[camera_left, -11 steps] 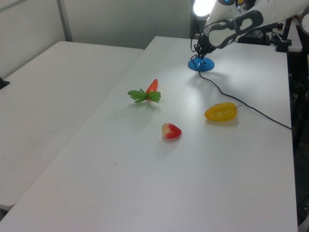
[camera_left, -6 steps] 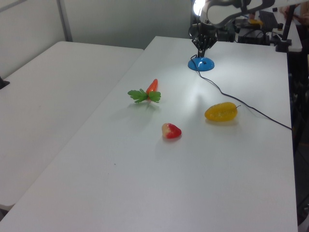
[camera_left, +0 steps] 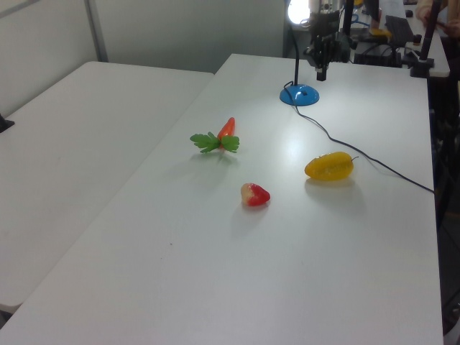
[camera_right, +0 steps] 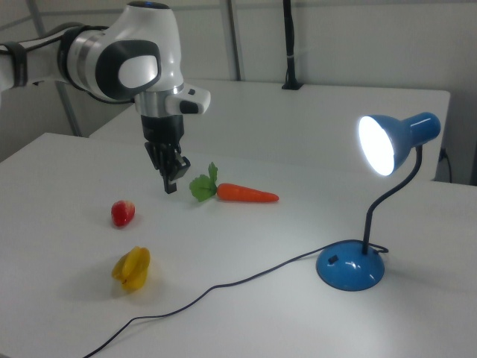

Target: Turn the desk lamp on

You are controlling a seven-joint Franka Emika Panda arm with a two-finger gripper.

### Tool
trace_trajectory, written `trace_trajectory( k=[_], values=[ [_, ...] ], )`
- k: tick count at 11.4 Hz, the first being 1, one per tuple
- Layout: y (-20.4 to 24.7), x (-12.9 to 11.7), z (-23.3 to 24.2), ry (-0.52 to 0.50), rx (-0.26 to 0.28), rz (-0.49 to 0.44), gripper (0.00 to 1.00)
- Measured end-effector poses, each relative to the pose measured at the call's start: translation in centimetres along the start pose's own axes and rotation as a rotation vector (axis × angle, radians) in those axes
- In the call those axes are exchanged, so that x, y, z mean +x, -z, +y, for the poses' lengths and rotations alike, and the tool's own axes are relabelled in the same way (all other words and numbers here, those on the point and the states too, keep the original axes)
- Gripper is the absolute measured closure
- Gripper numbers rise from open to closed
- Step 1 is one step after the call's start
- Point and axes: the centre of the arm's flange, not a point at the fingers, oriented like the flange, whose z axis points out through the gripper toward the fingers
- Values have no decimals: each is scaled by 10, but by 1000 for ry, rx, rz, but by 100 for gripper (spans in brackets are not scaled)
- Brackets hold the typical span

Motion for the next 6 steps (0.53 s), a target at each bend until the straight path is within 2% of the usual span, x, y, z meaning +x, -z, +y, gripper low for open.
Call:
trace_trajectory(
  k=[1, 2, 4, 6],
  values=[
    [9, -14, -2, 74, 15, 4, 97],
    [19, -25, 4, 139, 21, 15, 86],
    [32, -33, 21, 207, 20, 30, 58],
    [35, -33, 26, 214, 8, 37, 26]
  ],
)
